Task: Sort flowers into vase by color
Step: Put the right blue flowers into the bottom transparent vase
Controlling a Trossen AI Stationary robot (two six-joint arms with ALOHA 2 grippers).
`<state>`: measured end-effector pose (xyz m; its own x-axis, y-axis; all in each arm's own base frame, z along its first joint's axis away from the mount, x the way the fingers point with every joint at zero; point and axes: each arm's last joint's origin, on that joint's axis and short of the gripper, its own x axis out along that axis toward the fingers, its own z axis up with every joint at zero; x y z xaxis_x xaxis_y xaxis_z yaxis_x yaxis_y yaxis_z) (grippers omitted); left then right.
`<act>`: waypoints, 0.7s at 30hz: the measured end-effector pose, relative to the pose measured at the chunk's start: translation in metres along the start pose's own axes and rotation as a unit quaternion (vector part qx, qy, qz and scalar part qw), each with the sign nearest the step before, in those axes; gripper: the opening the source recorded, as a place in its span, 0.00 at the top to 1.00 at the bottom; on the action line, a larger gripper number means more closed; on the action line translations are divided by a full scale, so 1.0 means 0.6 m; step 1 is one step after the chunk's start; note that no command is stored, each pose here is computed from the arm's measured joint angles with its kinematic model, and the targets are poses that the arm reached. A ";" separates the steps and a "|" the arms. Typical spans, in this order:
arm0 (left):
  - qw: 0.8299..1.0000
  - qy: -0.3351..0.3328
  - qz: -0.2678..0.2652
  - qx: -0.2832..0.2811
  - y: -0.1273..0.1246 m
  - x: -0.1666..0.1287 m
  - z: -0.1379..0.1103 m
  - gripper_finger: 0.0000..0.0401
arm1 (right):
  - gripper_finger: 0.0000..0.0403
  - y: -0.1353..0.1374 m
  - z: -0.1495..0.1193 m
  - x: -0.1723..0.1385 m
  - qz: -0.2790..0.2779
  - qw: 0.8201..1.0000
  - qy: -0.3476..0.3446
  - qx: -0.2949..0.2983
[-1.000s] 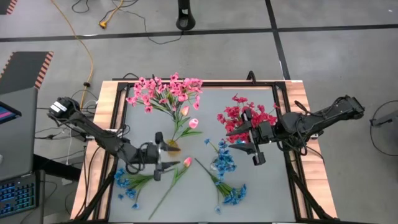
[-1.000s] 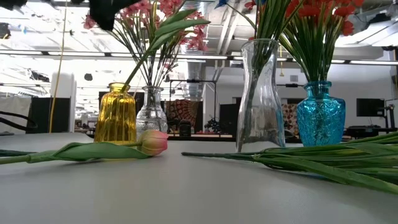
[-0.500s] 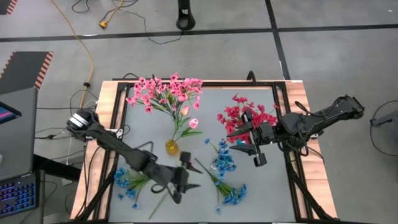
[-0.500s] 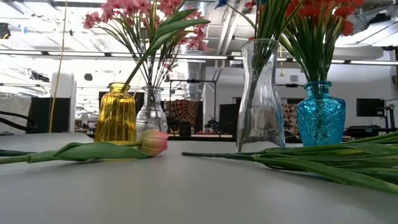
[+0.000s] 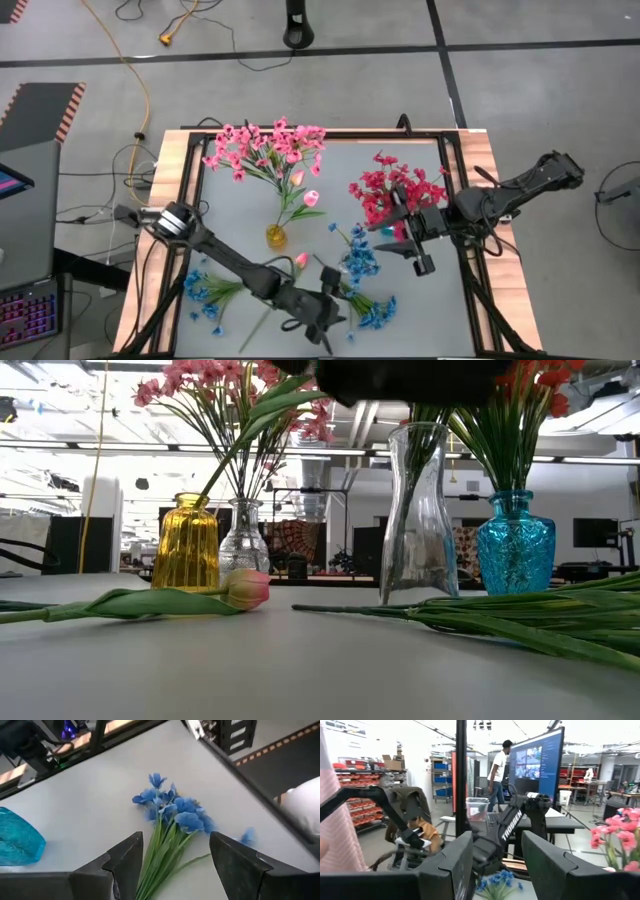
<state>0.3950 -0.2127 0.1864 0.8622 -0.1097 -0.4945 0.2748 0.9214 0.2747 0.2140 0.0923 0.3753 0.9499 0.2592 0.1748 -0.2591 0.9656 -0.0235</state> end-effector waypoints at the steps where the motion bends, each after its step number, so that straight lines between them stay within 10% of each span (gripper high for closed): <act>1: 1.000 0.003 0.001 0.001 0.000 0.009 -0.001 0.46 | 0.51 0.003 0.000 -0.001 0.004 1.000 0.000 0.001; 21: 0.992 0.122 -0.009 -0.029 0.039 0.095 -0.071 0.46 | 0.51 0.031 -0.012 -0.005 0.041 0.998 0.038 -0.001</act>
<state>0.4326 -0.1815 0.1297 0.7266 -0.0393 -0.6860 0.2581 0.9409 0.2195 0.2076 0.1094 0.3675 0.9360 0.3385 0.0965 -0.3365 0.9410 -0.0366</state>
